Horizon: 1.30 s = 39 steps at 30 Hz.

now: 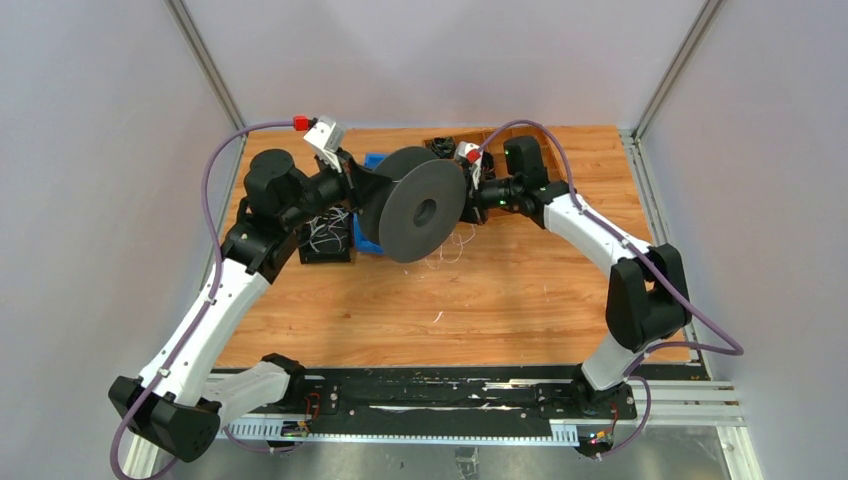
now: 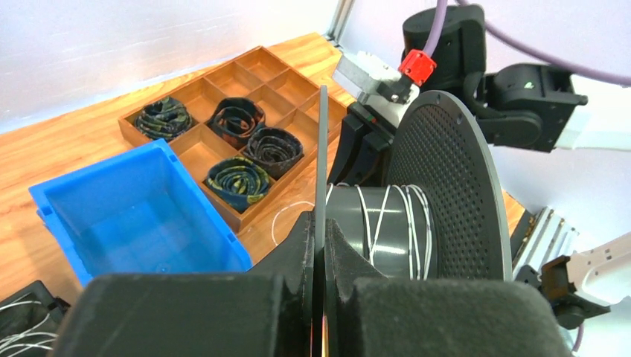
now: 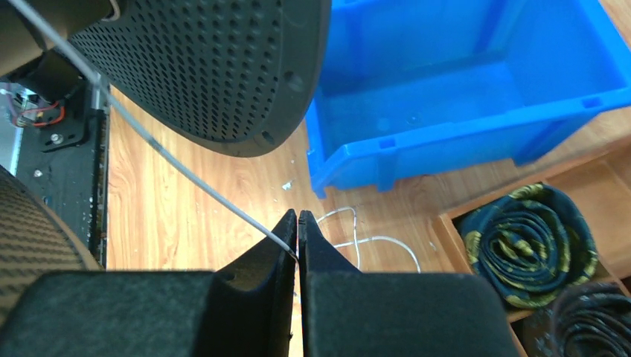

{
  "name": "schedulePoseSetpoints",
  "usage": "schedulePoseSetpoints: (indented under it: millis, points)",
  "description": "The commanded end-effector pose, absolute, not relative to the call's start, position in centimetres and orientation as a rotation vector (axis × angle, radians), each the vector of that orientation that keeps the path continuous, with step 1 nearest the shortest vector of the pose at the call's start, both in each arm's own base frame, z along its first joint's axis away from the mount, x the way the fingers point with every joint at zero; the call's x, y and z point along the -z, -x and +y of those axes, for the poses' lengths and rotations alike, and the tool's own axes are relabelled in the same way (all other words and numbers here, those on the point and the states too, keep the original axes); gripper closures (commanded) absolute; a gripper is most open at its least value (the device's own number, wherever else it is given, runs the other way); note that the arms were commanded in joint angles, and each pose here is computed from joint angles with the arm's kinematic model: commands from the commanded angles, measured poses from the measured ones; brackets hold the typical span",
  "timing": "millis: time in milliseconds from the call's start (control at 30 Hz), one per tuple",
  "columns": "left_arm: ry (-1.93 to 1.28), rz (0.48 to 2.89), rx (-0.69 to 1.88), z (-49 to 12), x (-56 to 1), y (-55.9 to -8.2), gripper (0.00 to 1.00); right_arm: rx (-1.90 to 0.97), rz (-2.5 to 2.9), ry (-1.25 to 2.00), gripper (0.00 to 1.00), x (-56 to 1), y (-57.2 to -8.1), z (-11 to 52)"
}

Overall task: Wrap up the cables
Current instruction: Wrap the cable around the cable reel.

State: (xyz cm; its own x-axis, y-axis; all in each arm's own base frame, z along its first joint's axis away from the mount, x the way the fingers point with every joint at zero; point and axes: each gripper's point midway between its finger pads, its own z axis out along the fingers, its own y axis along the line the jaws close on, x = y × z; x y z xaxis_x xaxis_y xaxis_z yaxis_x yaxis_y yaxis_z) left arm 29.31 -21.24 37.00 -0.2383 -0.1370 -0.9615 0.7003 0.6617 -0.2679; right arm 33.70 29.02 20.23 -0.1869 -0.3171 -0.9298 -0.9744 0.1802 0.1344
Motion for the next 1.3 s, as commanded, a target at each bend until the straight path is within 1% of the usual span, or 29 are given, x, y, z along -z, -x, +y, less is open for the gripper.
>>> schedulePoseSetpoints:
  millis: [0, 467, 767, 1033, 1267]
  points:
    - [-0.452, 1.483, 0.916, -21.3, -41.8, -28.3, 1.0, -1.171, 1.631, 1.181, 0.96, -20.3, -33.3, 29.6]
    - [-0.392, 1.49, 0.953, -21.0, -42.0, -28.9, 1.0, -1.378, 1.682, 0.955, 0.84, -18.3, -32.7, 31.5]
    - [-0.363, 1.493, 0.98, -20.9, -42.0, -29.2, 1.0, -1.319, 1.673, 0.919, 0.74, -17.3, -33.6, 32.2]
    - [-0.346, 1.485, 0.997, -20.7, -42.4, -29.3, 1.0, -1.3, 1.717, 0.959, 0.65, -14.4, -33.0, 32.5]
    - [-0.334, 1.483, 1.004, -20.4, -42.5, -29.3, 1.0, -1.285, 1.732, 0.984, 0.64, -13.2, -33.1, 32.6]
